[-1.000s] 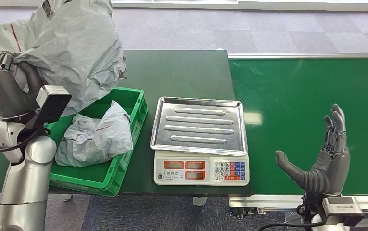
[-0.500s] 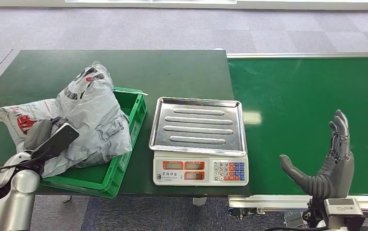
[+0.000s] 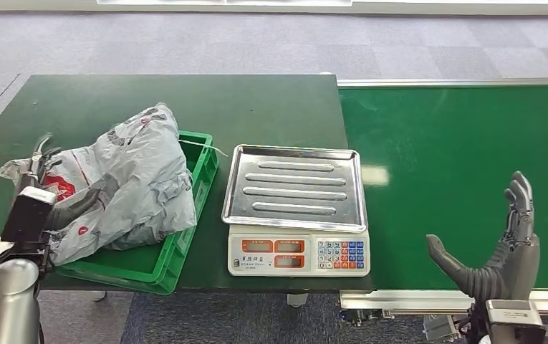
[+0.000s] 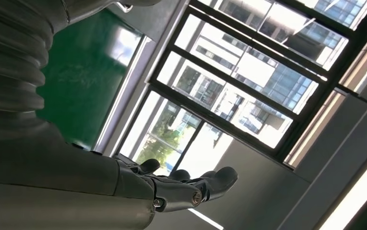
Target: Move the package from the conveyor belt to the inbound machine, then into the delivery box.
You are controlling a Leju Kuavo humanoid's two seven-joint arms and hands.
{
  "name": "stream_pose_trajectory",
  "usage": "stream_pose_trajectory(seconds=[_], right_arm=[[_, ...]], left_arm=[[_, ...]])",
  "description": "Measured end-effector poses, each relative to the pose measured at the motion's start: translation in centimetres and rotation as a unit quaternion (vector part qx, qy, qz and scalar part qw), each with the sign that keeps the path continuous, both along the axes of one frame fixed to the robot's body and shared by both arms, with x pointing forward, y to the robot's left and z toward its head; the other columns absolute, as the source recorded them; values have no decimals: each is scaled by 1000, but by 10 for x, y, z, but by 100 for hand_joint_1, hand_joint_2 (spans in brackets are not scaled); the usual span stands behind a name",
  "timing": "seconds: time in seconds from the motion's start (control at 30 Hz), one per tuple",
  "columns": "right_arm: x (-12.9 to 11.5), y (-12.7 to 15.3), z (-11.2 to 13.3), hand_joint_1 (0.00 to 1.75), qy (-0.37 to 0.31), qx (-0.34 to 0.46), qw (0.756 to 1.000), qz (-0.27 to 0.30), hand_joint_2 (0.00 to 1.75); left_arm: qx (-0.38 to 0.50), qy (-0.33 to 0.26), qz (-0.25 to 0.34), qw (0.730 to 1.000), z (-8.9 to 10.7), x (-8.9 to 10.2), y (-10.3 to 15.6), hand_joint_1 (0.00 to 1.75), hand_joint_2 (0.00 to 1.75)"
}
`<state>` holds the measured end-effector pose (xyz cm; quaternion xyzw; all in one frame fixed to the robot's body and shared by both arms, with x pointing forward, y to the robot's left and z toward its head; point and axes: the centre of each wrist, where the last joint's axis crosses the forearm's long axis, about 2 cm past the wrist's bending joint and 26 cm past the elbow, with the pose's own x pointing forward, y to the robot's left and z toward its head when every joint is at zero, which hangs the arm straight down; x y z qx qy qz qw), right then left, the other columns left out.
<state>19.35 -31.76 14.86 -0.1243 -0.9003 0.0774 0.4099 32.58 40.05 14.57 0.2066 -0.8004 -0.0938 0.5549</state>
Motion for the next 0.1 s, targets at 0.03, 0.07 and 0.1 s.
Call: stream_pose_trajectory(seconds=[0.03, 0.07, 0.1], right_arm=[[0, 0, 0, 0, 0, -1, 1000, -1, 175], [0, 0, 0, 0, 0, -2, 1000, -2, 175], [0, 0, 0, 0, 0, -2, 1000, -2, 175]], left_arm=[[-8, -11, 4, 1000, 2, 0, 0, 0, 175], [-13, -17, 6, 1000, 4, 0, -1, 0, 175], [-15, -20, 7, 1000, 5, 0, -1, 0, 175]])
